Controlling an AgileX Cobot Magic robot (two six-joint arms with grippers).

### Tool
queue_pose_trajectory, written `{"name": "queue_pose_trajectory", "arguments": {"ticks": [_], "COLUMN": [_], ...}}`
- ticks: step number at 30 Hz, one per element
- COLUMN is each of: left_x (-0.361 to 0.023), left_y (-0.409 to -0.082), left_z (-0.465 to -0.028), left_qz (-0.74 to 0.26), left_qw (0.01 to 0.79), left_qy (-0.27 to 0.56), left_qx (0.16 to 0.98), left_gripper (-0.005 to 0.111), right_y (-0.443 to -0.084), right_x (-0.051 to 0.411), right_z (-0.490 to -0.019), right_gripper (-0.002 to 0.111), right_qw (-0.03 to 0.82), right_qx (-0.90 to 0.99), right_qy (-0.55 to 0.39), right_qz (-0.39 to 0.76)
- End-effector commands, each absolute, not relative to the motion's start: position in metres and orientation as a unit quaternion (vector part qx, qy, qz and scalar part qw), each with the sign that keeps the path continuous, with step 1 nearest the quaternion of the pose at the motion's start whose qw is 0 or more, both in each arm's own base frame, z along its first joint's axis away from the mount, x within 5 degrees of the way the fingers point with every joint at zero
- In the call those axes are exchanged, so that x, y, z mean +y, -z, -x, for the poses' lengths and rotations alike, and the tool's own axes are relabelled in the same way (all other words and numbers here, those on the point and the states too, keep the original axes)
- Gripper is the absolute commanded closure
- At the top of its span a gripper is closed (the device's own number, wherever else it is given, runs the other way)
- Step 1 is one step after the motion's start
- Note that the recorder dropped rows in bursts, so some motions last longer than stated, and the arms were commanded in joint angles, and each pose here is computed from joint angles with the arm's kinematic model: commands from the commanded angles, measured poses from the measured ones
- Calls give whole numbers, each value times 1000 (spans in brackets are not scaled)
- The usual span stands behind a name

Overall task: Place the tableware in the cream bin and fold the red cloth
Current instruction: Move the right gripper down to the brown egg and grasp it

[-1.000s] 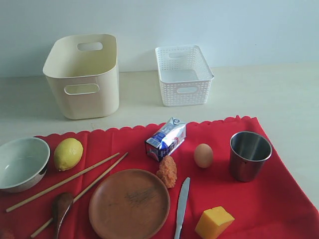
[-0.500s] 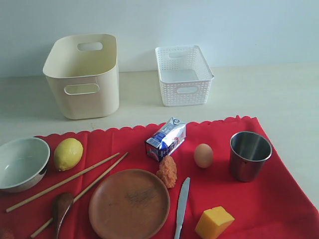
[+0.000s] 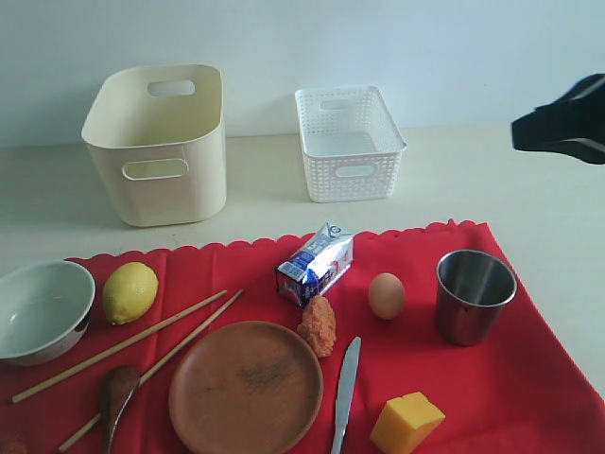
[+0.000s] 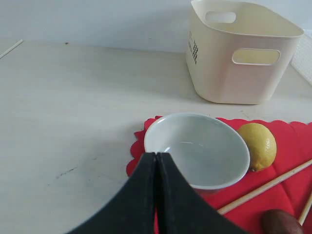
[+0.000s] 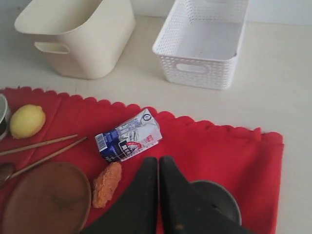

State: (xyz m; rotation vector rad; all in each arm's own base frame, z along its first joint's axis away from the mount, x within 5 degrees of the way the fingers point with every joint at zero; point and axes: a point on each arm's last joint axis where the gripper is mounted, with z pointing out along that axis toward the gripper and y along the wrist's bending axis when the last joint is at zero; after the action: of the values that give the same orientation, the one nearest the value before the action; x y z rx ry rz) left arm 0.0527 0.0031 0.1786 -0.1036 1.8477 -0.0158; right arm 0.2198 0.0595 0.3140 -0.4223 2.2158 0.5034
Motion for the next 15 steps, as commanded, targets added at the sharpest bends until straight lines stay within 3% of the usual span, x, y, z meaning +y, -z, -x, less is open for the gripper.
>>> {"name": "queue_pose_trajectory", "arguments": {"ticks": [1,10,15], "left_x": [3,3,3], "left_y": [-181,-181,-181], "left_z": [-53,-53,-53], "left_qz": [44,44,44], "left_qw": [606,606,606], "left_qy": [5,5,5], "left_qx": [794,794,794], "left_gripper": [107,107,107], "right_y": [-308,-274,-245], "right_x": [81,122,135], "right_z": [-256,-293,-305], "right_gripper": [88,53,41], "right_qw": [355,258,199], "right_qx": [883,893,911], "right_qy": [-195,-185,-126], "right_qz": [238,319,339]}}
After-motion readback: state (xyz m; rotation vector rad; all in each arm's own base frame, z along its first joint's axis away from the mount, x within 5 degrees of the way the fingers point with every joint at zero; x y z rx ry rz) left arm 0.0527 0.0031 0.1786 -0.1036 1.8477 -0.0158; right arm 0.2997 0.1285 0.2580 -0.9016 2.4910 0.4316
